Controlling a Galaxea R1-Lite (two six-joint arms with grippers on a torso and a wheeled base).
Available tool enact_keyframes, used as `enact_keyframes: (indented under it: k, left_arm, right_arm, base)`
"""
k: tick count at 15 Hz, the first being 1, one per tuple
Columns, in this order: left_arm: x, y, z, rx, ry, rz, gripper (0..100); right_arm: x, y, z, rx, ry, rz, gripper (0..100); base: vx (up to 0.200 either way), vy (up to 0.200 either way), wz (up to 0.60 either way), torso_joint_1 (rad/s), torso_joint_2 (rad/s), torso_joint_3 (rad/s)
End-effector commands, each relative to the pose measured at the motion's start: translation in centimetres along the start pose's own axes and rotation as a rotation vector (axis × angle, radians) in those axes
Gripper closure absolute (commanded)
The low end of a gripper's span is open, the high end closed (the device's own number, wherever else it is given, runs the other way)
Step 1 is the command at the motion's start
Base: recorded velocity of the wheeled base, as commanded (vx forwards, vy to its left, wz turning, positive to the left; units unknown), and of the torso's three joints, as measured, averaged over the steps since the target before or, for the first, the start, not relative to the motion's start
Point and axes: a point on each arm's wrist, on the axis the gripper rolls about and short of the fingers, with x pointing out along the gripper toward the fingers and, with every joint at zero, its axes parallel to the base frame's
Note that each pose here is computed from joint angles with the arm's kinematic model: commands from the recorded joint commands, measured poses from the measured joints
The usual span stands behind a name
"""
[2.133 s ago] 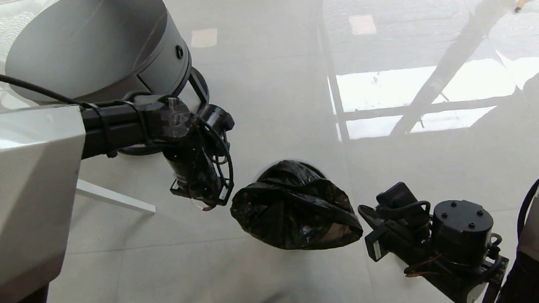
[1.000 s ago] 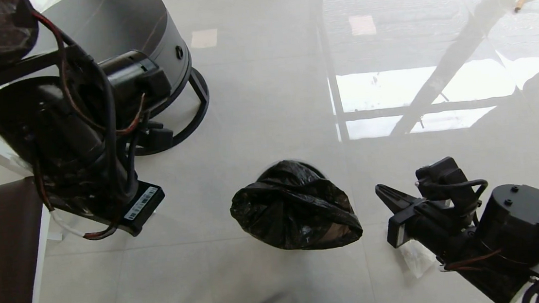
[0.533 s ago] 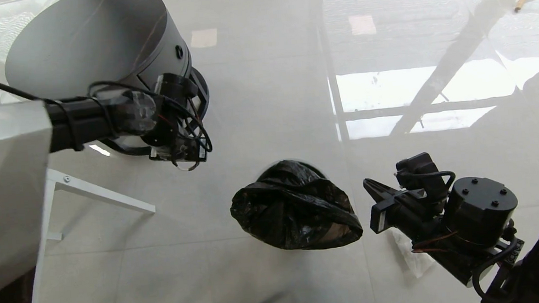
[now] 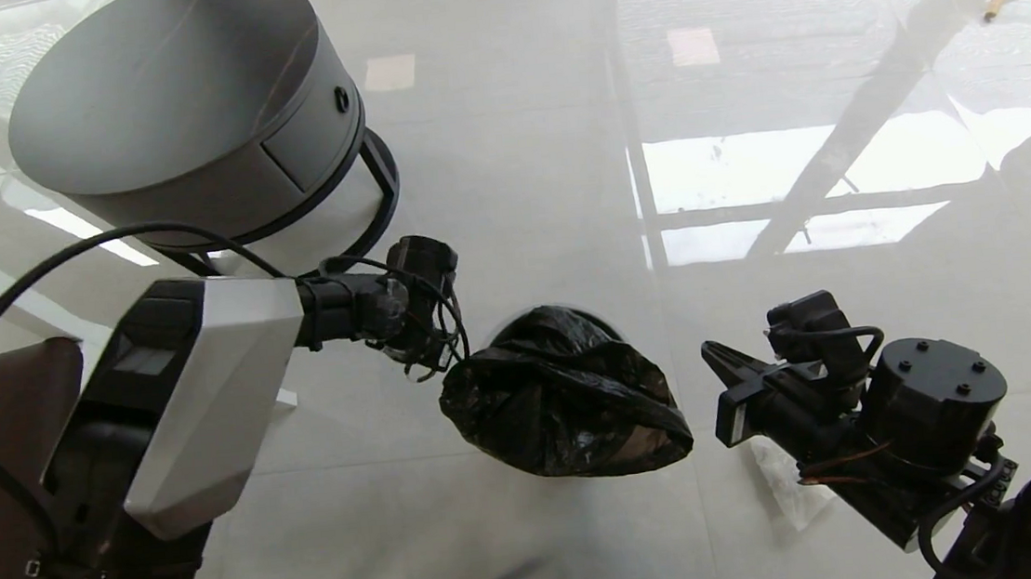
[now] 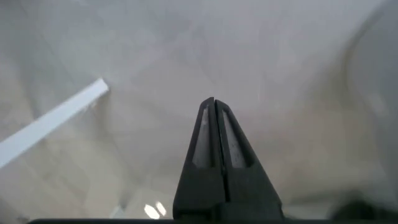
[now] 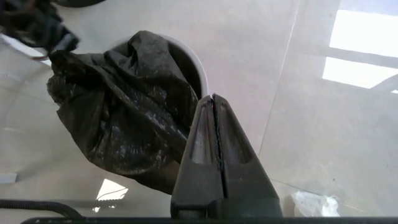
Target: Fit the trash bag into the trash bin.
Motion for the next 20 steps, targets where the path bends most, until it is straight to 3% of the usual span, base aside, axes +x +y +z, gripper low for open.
enact_keyframes:
  k: [1,3,5,6,7,8,9,10,11,12,13,14,15,16,17,19,20]
  left_arm:
    - [-18.1,5.6,-2.2,0.090,0.255,-0.107,100]
    - [-25.7,9.2,-6.4,0.196,0.458,-0.135,100]
    - [-28.0,10.6,-7.4,0.177,0.438,-0.127,100]
    - [-30.0,12.6,-8.4,0.116,0.404,-0.099,100]
    - [-33.2,14.7,-10.0,0.043,0.327,-0.071,100]
    - [-38.1,16.6,-12.8,-0.022,0.189,-0.050,100]
    - [-44.0,18.5,-17.2,-0.108,-0.013,-0.022,100]
    - [-48.4,19.7,-21.9,-0.156,-0.198,-0.008,100]
    - [-50.4,20.1,-24.1,-0.206,-0.313,-0.010,100]
    - [-51.3,20.3,-25.0,-0.324,-0.379,-0.039,100]
    - [-52.3,21.0,-24.2,-0.554,-0.546,-0.063,100]
    - [-53.6,21.8,-23.2,-0.718,-0.781,-0.080,100]
    - [-52.6,21.7,-21.5,-0.783,-0.973,-0.076,100]
    - [-50.3,21.0,-19.3,-0.806,-1.146,-0.043,100]
    - [-48.2,20.3,-18.1,-0.762,-1.235,0.018,100]
    - [-45.9,19.2,-16.8,-0.722,-1.205,-0.009,100]
    - [-45.0,18.5,-16.2,-0.724,-1.181,-0.092,100]
  right_arm:
    - [-0.2,0.1,0.4,0.001,-0.012,0.004,100]
    - [-0.2,0.1,0.5,0.002,-0.015,0.005,100]
    - [-0.3,0.1,0.6,-0.003,-0.021,0.006,100]
    - [-0.3,0.3,0.7,-0.001,-0.024,0.012,100]
    - [-0.4,0.4,0.7,-0.003,-0.022,0.014,100]
    - [-0.4,0.5,0.8,-0.002,-0.024,0.019,100]
    - [-0.5,0.5,0.8,-0.002,-0.024,0.019,100]
    - [-0.5,0.5,0.9,-0.001,-0.029,0.018,100]
    - [-0.5,0.5,0.9,-0.002,-0.027,0.018,100]
    - [-0.4,0.5,0.8,-0.002,-0.024,0.019,100]
    - [-0.4,0.6,0.8,-0.003,-0.023,0.022,100]
    - [-0.4,0.7,0.8,-0.002,-0.024,0.026,100]
    - [-0.5,0.9,0.7,0.000,-0.020,0.031,100]
    - [-0.4,1.3,0.5,0.005,-0.011,0.042,100]
    - [-0.2,1.8,0.0,0.008,-0.001,0.056,100]
    - [0.2,2.7,-0.5,0.055,0.027,0.077,100]
    - [0.3,3.7,-1.5,0.075,0.094,0.103,100]
  base:
    - [0.000,0.000,0.00,0.000,0.00,0.000]
    - [0.000,0.000,0.00,0.000,0.00,0.000]
    - [0.000,0.000,0.00,0.000,0.00,0.000]
    - [0.000,0.000,0.00,0.000,0.00,0.000]
    - [0.000,0.000,0.00,0.000,0.00,0.000]
    - [0.000,0.000,0.00,0.000,0.00,0.000]
    - [0.000,0.000,0.00,0.000,0.00,0.000]
    - [0.000,0.000,0.00,0.000,0.00,0.000]
    - [0.000,0.000,0.00,0.000,0.00,0.000]
    - [0.000,0.000,0.00,0.000,0.00,0.000]
    - [0.000,0.000,0.00,0.000,0.00,0.000]
    - [0.000,0.000,0.00,0.000,0.00,0.000]
    - [0.000,0.000,0.00,0.000,0.00,0.000]
    - [0.000,0.000,0.00,0.000,0.00,0.000]
    - [0.000,0.000,0.00,0.000,0.00,0.000]
    - [0.000,0.000,0.00,0.000,0.00,0.000]
    - [0.000,0.000,0.00,0.000,0.00,0.000]
